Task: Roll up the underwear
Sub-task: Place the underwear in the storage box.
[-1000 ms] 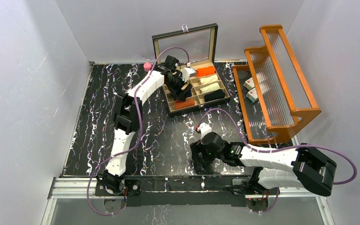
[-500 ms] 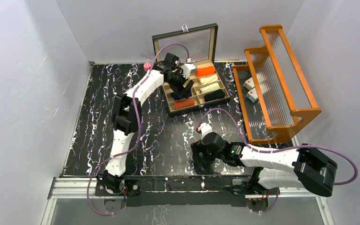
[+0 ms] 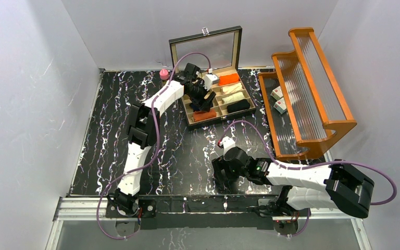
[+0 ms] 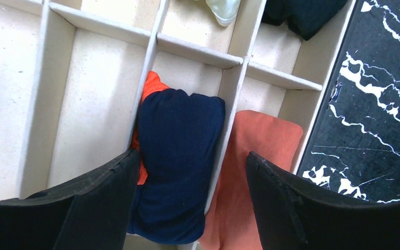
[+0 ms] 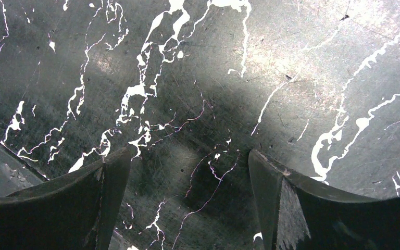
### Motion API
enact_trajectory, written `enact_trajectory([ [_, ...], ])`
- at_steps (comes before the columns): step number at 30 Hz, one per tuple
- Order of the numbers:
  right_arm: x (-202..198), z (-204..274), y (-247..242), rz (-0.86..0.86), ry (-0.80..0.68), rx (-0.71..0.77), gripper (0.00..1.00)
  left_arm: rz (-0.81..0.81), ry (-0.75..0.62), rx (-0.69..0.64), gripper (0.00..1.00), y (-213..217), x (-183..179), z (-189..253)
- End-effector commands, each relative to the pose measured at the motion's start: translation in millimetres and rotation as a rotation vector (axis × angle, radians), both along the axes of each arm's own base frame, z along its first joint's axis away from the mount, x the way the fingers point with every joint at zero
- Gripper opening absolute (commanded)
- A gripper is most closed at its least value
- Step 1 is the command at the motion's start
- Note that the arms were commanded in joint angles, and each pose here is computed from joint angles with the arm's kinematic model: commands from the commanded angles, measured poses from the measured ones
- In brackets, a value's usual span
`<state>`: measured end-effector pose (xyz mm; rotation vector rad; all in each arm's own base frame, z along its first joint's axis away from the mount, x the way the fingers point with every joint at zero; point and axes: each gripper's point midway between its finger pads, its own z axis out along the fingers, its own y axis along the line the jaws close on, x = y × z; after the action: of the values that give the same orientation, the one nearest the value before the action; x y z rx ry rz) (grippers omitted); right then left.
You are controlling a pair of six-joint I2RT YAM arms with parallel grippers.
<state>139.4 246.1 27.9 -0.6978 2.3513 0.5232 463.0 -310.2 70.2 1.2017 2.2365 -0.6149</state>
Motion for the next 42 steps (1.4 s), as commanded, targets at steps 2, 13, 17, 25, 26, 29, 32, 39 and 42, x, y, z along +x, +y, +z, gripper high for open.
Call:
enact_trajectory([
  [2,4.2,3.6,2.2,-0.016,-0.006,0.010,0.91,-0.018,0.065,0.017,0.69,4.0,-18.6,-14.1],
  [13,7.8,16.4,6.0,-0.013,-0.027,0.030,0.91,-0.025,0.181,0.008,0.69,0.9,-33.0,-35.8],
  [17,16.2,39.8,11.8,-0.011,-0.074,0.051,0.91,-0.033,0.215,-0.007,0.68,-1.7,-39.9,-39.6],
  [25,35.4,94.2,19.8,-0.025,-0.192,0.105,0.91,-0.020,0.015,-0.070,0.76,-9.6,-11.0,39.5],
  [26,37.2,98.8,19.8,-0.029,-0.203,0.109,0.91,-0.018,-0.007,-0.080,0.77,-10.8,-8.2,49.0],
  [29,43.2,109.3,15.7,-0.059,-0.231,0.110,0.91,-0.012,-0.070,-0.114,0.87,-12.9,-2.8,77.2],
  [32,50.2,116.2,8.5,-0.116,-0.256,0.111,0.92,-0.010,-0.115,-0.145,0.95,-14.0,-3.0,101.5],
  [39,74.5,140.1,-10.1,-0.253,-0.340,0.103,0.98,0.022,-0.198,-0.213,0.98,-10.6,-10.5,151.0],
  [42,87.8,150.3,-13.7,-0.268,-0.351,0.110,0.99,0.053,-0.274,-0.278,0.98,-7.7,-15.6,187.6],
])
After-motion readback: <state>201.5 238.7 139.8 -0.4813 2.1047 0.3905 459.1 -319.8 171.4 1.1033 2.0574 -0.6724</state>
